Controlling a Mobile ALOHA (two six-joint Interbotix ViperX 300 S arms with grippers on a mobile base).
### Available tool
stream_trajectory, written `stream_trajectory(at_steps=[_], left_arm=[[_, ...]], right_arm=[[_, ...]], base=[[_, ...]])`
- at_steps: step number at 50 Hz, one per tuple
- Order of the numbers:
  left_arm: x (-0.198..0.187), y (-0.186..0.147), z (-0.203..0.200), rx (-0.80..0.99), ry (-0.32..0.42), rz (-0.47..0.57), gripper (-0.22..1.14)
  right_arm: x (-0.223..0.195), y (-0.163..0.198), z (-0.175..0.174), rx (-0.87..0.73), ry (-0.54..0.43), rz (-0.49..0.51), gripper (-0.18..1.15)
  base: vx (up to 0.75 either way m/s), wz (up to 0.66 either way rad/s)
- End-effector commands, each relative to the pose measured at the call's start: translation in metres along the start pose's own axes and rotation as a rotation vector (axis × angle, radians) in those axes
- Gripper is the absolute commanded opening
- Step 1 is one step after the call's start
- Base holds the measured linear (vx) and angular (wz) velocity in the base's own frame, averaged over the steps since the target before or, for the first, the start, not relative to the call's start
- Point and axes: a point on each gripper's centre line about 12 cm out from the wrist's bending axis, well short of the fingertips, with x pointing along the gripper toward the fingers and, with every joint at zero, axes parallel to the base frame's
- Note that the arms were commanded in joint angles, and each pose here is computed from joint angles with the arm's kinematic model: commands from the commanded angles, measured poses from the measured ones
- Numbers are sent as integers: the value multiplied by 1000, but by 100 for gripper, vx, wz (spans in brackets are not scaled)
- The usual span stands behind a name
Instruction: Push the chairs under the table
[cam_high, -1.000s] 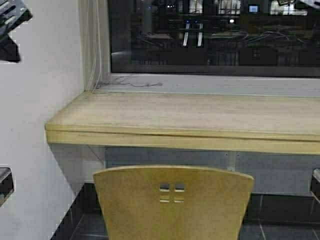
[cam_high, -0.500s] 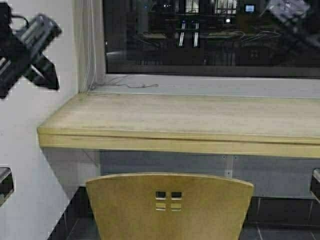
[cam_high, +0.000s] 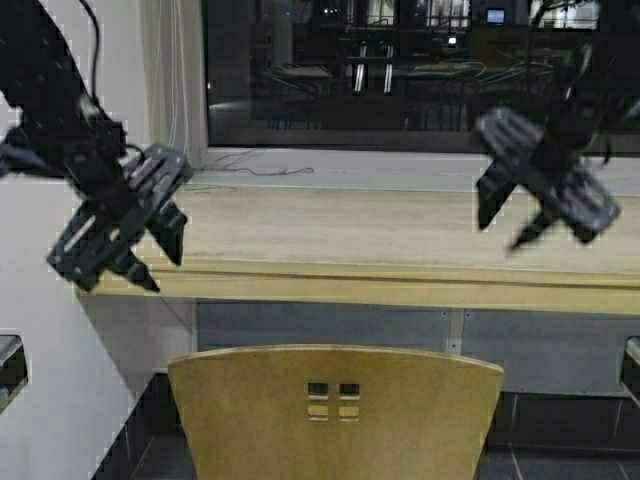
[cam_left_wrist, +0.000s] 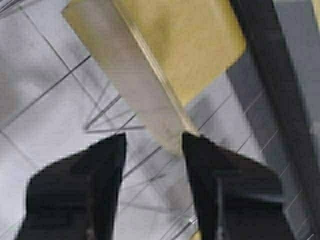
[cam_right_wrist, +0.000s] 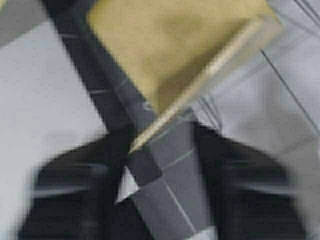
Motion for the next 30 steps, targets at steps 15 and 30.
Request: stream_trajectory(at_steps=[15, 30], left_arm=[[29, -28, -15, -184, -3, -36, 77], [46, -21, -30, -252, 3, 14, 77]], right_arm=[[42, 16, -32, 351, 30, -75, 97], [58, 24, -33, 384, 29, -77, 97]], base=[[0, 0], [0, 0]])
